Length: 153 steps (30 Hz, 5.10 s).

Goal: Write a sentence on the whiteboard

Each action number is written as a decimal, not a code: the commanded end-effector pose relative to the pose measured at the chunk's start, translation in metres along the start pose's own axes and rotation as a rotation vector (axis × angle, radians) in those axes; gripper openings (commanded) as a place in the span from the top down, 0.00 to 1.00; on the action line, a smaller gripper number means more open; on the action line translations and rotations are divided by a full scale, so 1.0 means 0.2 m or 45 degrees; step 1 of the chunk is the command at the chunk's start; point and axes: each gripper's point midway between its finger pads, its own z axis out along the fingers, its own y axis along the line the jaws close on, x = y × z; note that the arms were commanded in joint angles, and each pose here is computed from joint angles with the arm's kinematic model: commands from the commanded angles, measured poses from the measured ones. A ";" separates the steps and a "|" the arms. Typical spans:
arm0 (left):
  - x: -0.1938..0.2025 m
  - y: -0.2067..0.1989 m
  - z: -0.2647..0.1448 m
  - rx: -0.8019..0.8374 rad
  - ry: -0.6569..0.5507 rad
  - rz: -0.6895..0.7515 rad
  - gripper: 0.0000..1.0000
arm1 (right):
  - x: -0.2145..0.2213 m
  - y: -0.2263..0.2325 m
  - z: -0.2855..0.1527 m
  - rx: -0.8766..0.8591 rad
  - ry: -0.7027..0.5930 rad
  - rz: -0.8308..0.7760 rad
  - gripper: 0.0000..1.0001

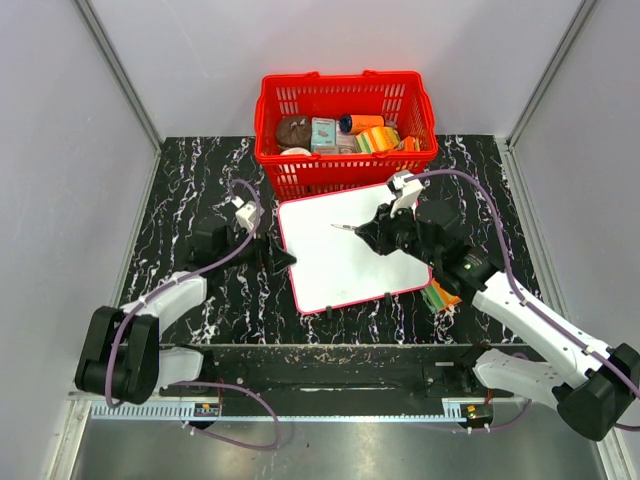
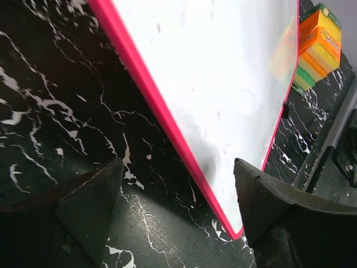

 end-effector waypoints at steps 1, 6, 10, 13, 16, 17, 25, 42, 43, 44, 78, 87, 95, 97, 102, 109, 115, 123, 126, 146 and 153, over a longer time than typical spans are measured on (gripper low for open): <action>-0.22 0.01 -0.08 -0.105 -0.220 0.151 0.13 | -0.14 0.07 0.00 -0.034 -0.087 -0.040 1.00; -0.29 0.00 -0.13 -0.068 -0.306 0.092 0.12 | -0.15 0.09 0.00 -0.052 -0.094 -0.048 1.00; -0.34 -0.03 -0.15 -0.044 -0.342 0.041 0.11 | -0.16 0.10 -0.01 -0.056 -0.101 -0.056 1.00; -0.38 -0.08 -0.18 -0.034 -0.365 0.020 0.11 | -0.16 0.10 -0.02 -0.053 -0.116 -0.053 1.00; -0.38 -0.09 -0.21 -0.059 -0.361 0.000 0.11 | -0.16 0.09 -0.03 -0.039 -0.129 -0.049 1.00; -0.37 -0.09 -0.21 -0.071 -0.347 -0.013 0.11 | -0.15 0.08 -0.03 -0.036 -0.126 -0.044 1.00; -0.36 -0.12 -0.24 -0.071 -0.360 -0.036 0.10 | -0.15 0.10 -0.05 -0.059 -0.147 -0.021 1.00; -0.34 -0.13 -0.25 -0.055 -0.378 -0.054 0.10 | -0.16 0.06 -0.10 -0.004 -0.184 -0.010 1.00; -0.34 -0.13 -0.24 -0.054 -0.376 -0.053 0.10 | -0.16 0.06 -0.10 -0.002 -0.185 -0.013 1.00; -0.34 -0.12 -0.24 -0.056 -0.371 -0.056 0.10 | -0.15 0.05 -0.10 0.003 -0.182 -0.013 1.00; -0.39 0.14 -0.21 -0.272 -0.649 -0.026 0.11 | -0.18 0.13 0.04 0.086 -0.105 -0.181 1.00; -0.30 0.09 -0.21 -0.229 -0.603 -0.017 0.06 | -0.19 0.10 0.03 0.131 -0.138 -0.195 1.00; -0.29 0.03 -0.11 -0.019 -0.533 -0.074 0.09 | -0.16 0.12 0.07 0.103 -0.125 -0.180 1.00; -0.29 0.01 -0.11 0.009 -0.530 -0.063 0.10 | -0.15 0.13 0.08 0.088 -0.120 -0.173 1.00; -0.30 -0.06 -0.09 0.136 -0.510 -0.049 0.11 | -0.15 0.15 0.11 0.063 -0.115 -0.177 1.00; -0.33 -0.08 -0.03 0.261 -0.487 -0.090 0.16 | -0.16 0.18 0.13 0.020 -0.132 -0.188 1.00; -0.34 -0.10 -0.02 0.324 -0.470 -0.108 0.25 | -0.13 0.20 0.17 -0.010 -0.101 -0.185 1.00; -0.33 -0.11 0.02 0.343 -0.425 -0.106 0.33 | -0.12 0.23 0.23 -0.051 -0.087 -0.181 1.00; -0.32 -0.12 0.03 0.359 -0.410 -0.106 0.43 | -0.12 0.23 0.24 -0.053 -0.086 -0.181 1.00; -0.31 -0.14 0.05 0.383 -0.363 -0.085 1.00 | -0.21 0.28 0.29 -0.082 -0.165 -0.186 1.00; -0.30 -0.14 0.06 0.374 -0.351 -0.075 1.00 | -0.23 0.26 0.31 -0.040 -0.184 -0.192 1.00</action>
